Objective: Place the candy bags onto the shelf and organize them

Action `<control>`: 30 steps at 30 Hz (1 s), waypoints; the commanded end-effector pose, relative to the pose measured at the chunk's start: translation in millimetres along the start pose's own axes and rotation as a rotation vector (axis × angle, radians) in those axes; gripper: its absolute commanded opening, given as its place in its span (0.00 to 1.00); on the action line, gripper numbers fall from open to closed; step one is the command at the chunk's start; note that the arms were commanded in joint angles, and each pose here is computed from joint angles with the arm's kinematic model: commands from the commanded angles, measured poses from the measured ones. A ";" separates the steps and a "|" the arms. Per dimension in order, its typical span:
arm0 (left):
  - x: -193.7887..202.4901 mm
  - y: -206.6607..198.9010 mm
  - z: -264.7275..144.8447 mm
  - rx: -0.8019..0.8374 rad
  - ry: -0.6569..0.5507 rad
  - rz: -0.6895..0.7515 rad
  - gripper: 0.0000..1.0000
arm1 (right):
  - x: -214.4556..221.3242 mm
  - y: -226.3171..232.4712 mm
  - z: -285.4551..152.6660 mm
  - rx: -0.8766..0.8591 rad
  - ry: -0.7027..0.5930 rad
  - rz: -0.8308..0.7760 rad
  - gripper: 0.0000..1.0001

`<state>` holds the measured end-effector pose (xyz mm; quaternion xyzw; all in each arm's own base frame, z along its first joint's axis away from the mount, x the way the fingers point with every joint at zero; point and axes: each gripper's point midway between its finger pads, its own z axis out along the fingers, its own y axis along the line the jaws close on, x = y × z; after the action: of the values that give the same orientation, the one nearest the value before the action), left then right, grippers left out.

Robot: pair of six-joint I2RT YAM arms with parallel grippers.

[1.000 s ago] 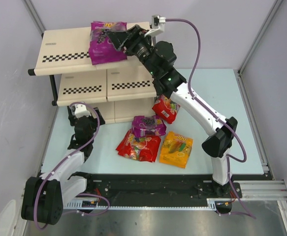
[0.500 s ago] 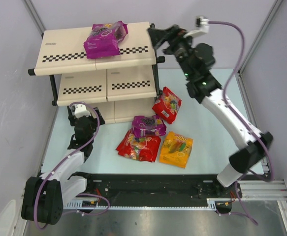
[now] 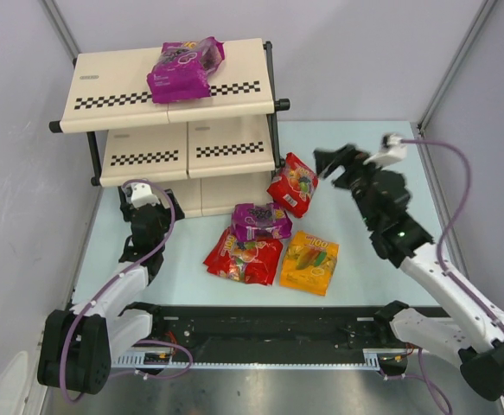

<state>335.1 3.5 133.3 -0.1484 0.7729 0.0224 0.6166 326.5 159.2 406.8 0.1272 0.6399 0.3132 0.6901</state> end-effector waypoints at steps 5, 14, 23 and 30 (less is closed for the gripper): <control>-18.2 -2.1 2.2 0.000 -0.047 -0.035 1.00 | 180.0 -86.0 -48.6 0.124 0.450 -0.024 0.93; -17.7 -2.9 2.8 0.003 -0.043 -0.031 1.00 | 243.1 -87.8 -54.3 0.089 0.598 0.091 0.97; -17.9 -3.4 3.1 0.005 -0.043 -0.033 1.00 | 291.5 -79.6 -50.1 0.095 0.673 0.174 0.96; -17.8 -3.5 3.0 0.006 -0.042 -0.029 1.00 | 306.4 -88.4 -41.6 0.138 0.669 0.225 0.85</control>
<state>335.1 3.6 133.3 -0.1483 0.7729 0.0225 0.6166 293.6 258.4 95.1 0.1056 0.8513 0.3438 0.3820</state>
